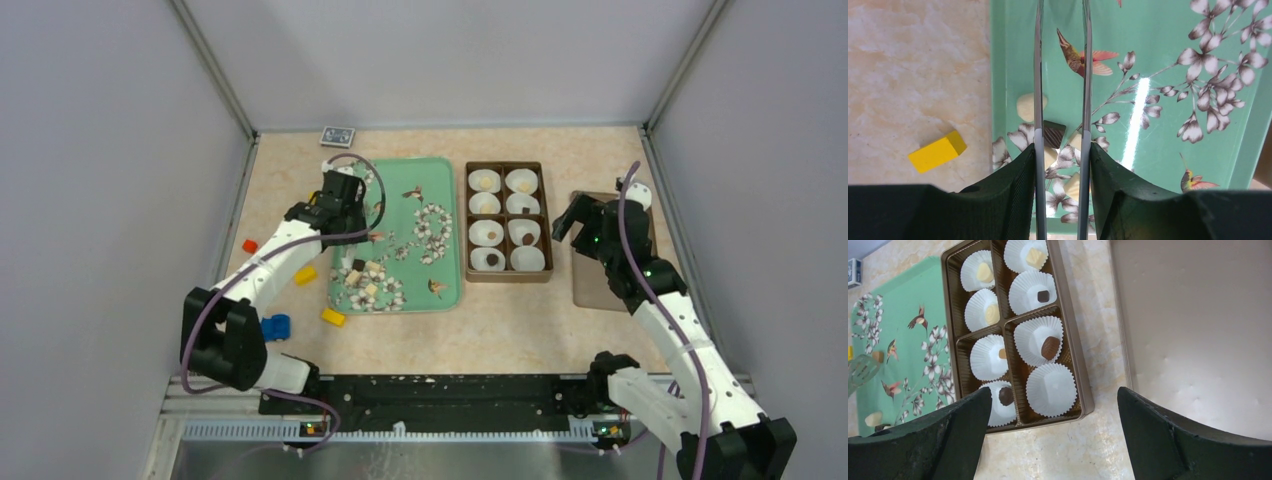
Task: Pack the chocolate
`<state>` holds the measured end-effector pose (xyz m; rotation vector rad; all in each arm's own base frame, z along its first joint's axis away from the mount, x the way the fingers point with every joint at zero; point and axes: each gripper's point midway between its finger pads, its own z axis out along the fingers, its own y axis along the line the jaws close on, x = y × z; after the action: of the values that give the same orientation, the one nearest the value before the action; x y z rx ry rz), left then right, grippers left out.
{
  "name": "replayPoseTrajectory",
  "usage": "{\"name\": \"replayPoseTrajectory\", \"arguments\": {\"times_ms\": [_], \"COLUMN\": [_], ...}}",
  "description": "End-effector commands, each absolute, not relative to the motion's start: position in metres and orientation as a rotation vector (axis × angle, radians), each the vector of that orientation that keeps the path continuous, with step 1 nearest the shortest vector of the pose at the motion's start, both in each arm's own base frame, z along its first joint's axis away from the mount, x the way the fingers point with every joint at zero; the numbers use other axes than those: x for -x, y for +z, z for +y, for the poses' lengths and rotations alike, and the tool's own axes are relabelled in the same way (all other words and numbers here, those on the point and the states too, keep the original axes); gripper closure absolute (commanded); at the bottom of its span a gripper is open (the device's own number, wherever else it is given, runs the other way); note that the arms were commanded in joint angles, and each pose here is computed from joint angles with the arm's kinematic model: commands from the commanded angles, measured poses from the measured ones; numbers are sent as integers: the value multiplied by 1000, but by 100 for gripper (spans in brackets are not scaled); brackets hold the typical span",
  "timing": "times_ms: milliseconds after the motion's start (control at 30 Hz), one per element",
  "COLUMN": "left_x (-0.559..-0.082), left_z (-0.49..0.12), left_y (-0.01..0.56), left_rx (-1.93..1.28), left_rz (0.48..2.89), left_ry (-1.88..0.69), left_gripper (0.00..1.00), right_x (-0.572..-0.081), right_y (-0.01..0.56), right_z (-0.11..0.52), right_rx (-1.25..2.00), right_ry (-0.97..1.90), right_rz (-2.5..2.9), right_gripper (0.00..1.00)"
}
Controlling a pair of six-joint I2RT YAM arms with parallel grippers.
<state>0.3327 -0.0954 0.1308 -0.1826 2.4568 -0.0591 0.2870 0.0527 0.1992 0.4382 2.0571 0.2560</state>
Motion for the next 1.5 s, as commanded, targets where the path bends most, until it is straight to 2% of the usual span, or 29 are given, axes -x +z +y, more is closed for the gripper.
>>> {"name": "replayPoseTrajectory", "arguments": {"times_ms": [0, 400, 667, 833, 1067, 1467], "left_x": [-352, -363, -373, -373, -368, -351], "left_z": [-103, -98, -101, -106, -110, -131], "left_y": [132, 123, 120, 121, 127, 173], "left_rx": [94, 87, 48, 38, 30, -81], "left_rz": [2419, 2438, 2451, 2467, 2476, 2407], "left_ry": [-87, -51, -69, -101, -137, -325], "left_gripper": [53, 51, 54, 59, 74, 80], "right_x": [-292, -294, -291, -288, -288, -290], "right_y": [208, 211, 209, 211, 210, 214], "right_z": [54, 57, 56, 53, 54, 53], "right_rx": [-437, -432, -435, -444, -446, -446], "right_ry": [269, 290, 285, 270, 279, 271], "right_rz": [2027, 2028, 2029, 2029, 2030, 2019], "right_gripper": [6, 7, 7, 7, 7, 7]}}
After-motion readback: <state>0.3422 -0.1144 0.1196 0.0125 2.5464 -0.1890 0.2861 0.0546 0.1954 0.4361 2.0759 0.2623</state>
